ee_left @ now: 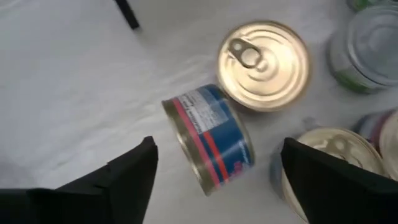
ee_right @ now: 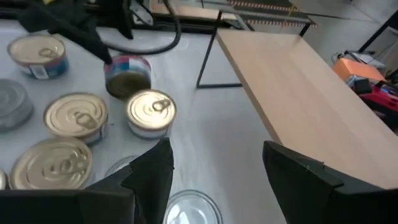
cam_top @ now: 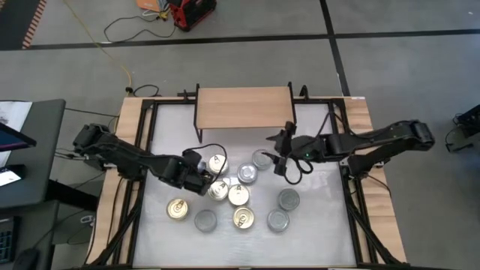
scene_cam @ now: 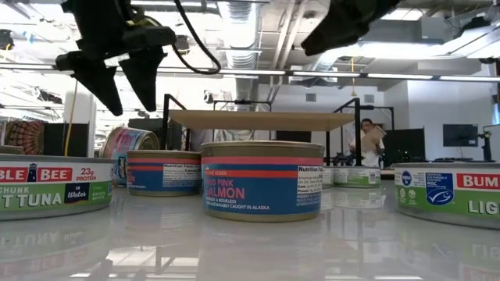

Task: Stack canned seafood by type on shelf
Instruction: Put the the blue tuna can on the shelf, then stack the blue tuna can on top of the blue tuna can

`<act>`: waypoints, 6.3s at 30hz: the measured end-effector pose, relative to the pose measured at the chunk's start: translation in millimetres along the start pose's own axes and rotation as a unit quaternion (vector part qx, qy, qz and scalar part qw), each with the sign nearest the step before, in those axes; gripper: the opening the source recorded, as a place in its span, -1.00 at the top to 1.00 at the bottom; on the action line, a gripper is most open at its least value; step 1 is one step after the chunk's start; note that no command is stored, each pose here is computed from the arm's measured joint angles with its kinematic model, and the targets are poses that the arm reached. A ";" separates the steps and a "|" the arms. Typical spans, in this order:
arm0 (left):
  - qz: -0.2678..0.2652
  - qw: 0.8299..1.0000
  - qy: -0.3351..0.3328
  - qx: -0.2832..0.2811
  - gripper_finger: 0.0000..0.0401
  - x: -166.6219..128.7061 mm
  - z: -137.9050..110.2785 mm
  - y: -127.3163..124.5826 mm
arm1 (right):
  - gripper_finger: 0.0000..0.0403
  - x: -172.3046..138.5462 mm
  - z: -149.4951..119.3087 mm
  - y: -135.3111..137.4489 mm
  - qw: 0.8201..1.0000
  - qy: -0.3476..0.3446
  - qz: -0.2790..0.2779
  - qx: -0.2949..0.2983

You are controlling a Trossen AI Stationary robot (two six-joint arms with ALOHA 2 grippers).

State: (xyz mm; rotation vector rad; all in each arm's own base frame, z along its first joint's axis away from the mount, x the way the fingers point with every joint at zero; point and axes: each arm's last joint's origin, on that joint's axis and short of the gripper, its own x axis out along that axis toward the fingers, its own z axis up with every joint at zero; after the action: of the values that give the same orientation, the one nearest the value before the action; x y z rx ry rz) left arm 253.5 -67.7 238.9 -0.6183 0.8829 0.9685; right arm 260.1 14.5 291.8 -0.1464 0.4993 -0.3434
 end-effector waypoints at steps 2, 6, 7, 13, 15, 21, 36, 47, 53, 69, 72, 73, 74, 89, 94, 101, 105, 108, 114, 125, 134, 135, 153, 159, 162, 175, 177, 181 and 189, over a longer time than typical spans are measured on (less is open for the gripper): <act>0.016 1.000 0.003 -0.003 -0.71 8.8 0.8 -2.3 | -0.36 0.7 -2.0 -0.4 1.000 0.002 -0.001 0.001; 0.033 0.999 0.020 0.007 -0.73 31.6 -0.8 -12.6 | -0.36 1.5 -2.6 2.9 1.000 0.003 0.003 -0.001; 0.042 0.999 0.022 0.012 -0.73 37.1 -1.6 -14.0 | -0.36 1.1 -2.5 3.9 1.000 0.003 0.005 0.001; 0.074 0.996 0.040 0.028 -0.69 52.0 0.6 -13.2 | -0.36 -2.6 -2.4 11.8 1.000 -0.001 0.020 -0.001; 0.067 0.996 0.044 0.033 -0.62 50.1 1.7 -12.9 | -0.36 -3.7 -2.5 14.0 1.000 -0.002 0.024 -0.001; 0.040 0.996 0.064 0.049 -0.19 37.2 4.8 -9.1 | -0.36 -5.3 -2.5 17.3 1.000 -0.003 0.029 0.003; 0.017 0.988 0.111 0.104 0.05 33.8 3.1 -8.6 | -0.36 -9.9 -2.7 25.4 0.999 -0.007 0.036 0.004; -0.080 0.984 -0.012 0.160 0.05 -35.9 26.7 -0.2 | -0.36 -10.7 -3.1 26.8 0.999 -0.005 0.038 0.001; -0.033 0.934 -0.188 0.303 0.05 -74.1 52.6 -4.9 | -0.36 -9.3 -2.3 23.9 0.999 -0.007 0.033 0.014; 0.143 0.783 -0.232 0.560 0.05 -31.0 127.9 -6.2 | -0.36 -21.9 -13.1 31.3 0.996 0.013 -0.089 0.013; 0.172 0.770 -0.207 0.579 0.05 -13.4 132.8 -3.8 | -0.36 -26.6 -11.5 30.1 0.995 0.004 -0.097 0.016; 0.185 0.765 -0.204 0.582 0.05 -8.1 135.1 -3.7 | -0.36 -27.5 -11.2 29.4 0.995 0.003 -0.097 0.018; 0.193 0.762 -0.203 0.583 0.05 -3.4 137.4 -4.1 | -0.36 -27.7 -10.9 29.1 0.995 0.001 -0.098 0.022; 0.301 0.736 -0.124 0.594 0.05 61.6 170.8 9.2 | -0.36 -29.8 -16.6 36.6 0.995 0.015 -0.088 0.048; 0.290 0.737 -0.128 0.597 -0.08 60.3 168.4 6.6 | -0.36 -31.0 -16.8 38.3 0.995 0.015 -0.084 0.046; 0.261 0.732 -0.123 0.617 -0.39 57.8 155.6 -0.6 | -0.36 -31.0 -16.9 38.2 0.995 0.015 -0.084 0.046; 0.254 0.729 -0.115 0.625 -0.41 51.1 147.7 -4.8 | -0.36 -31.0 -16.9 38.2 0.995 0.015 -0.084 0.046; 0.246 0.746 -0.119 0.608 -0.41 39.7 147.7 -8.5 | -0.36 -31.0 -16.7 38.2 0.995 0.014 -0.084 0.047; 0.164 0.797 -0.128 0.567 -0.41 3.8 140.6 -19.5 | -0.36 -31.1 -18.4 37.9 0.995 0.021 -0.086 0.046; -0.109 0.888 0.084 0.440 -0.42 -15.7 58.9 -36.3 | -0.36 -39.3 -27.2 42.6 0.996 0.050 -0.077 0.016; -0.116 0.888 0.188 0.404 -0.42 -56.7 -23.0 -37.2 | -0.36 -35.8 -11.7 44.6 0.998 -0.007 -0.066 -0.010; -0.111 0.891 0.188 0.399 -0.42 -61.1 -30.3 -36.2 | -0.36 -35.4 -8.6 44.6 0.998 -0.018 -0.062 -0.012; -0.088 0.922 0.175 0.335 -0.02 -45.8 -70.7 33.7 | -0.36 19.4 14.1 52.0 0.997 -0.065 0.027 -0.039; -0.159 0.913 0.196 0.321 0.05 -34.1 -72.8 51.4 | -0.36 23.1 13.8 53.3 0.998 -0.042 0.027 -0.047; -0.155 0.908 0.195 0.337 0.06 -29.0 -75.0 56.9 | -0.36 23.3 14.0 53.5 0.998 -0.043 0.027 -0.044; -0.210 0.852 0.202 0.434 0.07 -9.5 -104.5 31.3 | -0.36 23.2 11.1 53.9 0.999 -0.029 0.028 -0.032; -0.201 0.847 0.205 0.447 0.07 -4.6 -108.1 28.8 | -0.36 23.2 11.0 53.9 0.999 -0.029 0.028 -0.032; -0.171 0.845 0.173 0.476 0.07 7.3 -109.4 24.7 | -0.36 23.2 11.1 53.8 0.999 -0.029 0.027 -0.030; -0.148 0.871 0.082 0.461 0.07 21.5 -88.5 15.3 | -0.36 23.2 11.3 53.8 0.999 -0.030 0.027 -0.030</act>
State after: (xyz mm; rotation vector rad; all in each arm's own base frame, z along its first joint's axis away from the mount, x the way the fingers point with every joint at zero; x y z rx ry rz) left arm 214.6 -120.7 174.1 0.0055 1.2271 0.1398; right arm 300.1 57.0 279.5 -0.2005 0.4530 -0.2715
